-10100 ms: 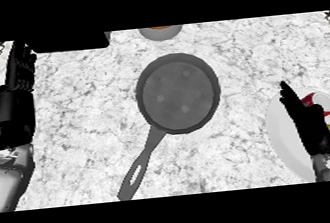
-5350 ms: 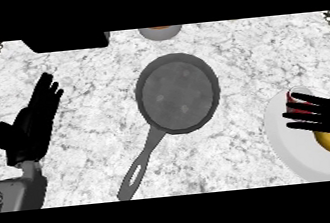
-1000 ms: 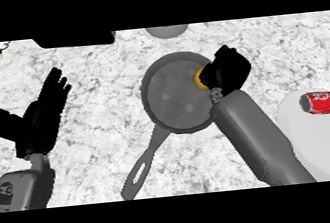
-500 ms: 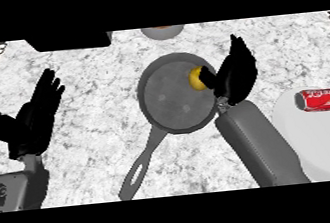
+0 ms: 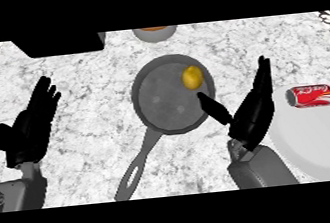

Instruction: Pick the lemon from the plate and place it in the pan

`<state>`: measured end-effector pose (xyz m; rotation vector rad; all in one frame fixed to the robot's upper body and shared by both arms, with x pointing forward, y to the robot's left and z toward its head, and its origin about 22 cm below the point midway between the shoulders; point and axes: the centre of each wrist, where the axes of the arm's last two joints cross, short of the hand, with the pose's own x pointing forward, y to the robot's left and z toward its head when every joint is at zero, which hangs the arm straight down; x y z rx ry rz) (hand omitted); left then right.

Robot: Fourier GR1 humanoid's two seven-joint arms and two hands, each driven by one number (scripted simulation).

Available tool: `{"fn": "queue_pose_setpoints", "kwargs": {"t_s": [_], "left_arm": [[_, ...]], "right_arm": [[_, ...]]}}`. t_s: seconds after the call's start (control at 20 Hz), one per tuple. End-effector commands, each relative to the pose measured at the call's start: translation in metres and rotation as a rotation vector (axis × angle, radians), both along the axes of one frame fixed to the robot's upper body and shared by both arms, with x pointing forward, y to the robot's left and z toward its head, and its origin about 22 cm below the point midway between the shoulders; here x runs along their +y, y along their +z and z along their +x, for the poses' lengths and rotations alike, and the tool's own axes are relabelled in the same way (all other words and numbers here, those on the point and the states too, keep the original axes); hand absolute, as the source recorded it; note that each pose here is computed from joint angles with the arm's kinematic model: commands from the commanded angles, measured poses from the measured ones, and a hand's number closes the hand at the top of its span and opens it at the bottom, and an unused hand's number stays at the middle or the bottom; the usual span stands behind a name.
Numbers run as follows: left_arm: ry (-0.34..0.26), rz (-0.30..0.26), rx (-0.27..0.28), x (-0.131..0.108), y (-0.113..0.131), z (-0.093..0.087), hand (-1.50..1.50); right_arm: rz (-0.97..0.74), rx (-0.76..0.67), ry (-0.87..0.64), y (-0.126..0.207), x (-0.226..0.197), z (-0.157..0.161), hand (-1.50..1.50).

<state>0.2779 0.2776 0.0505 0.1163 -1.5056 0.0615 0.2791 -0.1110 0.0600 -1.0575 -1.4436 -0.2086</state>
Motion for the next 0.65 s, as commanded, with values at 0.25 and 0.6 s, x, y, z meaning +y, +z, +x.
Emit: {"fn": "queue_pose_setpoints", "kwargs": {"t_s": [0.25,0.6], "left_arm": [[0.002,0.003,-0.003,-0.006,0.002,-0.006,0.00],[-0.006,0.014,-0.008,0.012,0.018,-0.008,0.00]], "right_arm": [[0.200,-0.119,0.022,0.000,0.016,-0.133,-1.50],[0.141,-0.097,-0.002,-0.003,0.031,-0.169,-1.50]]}}
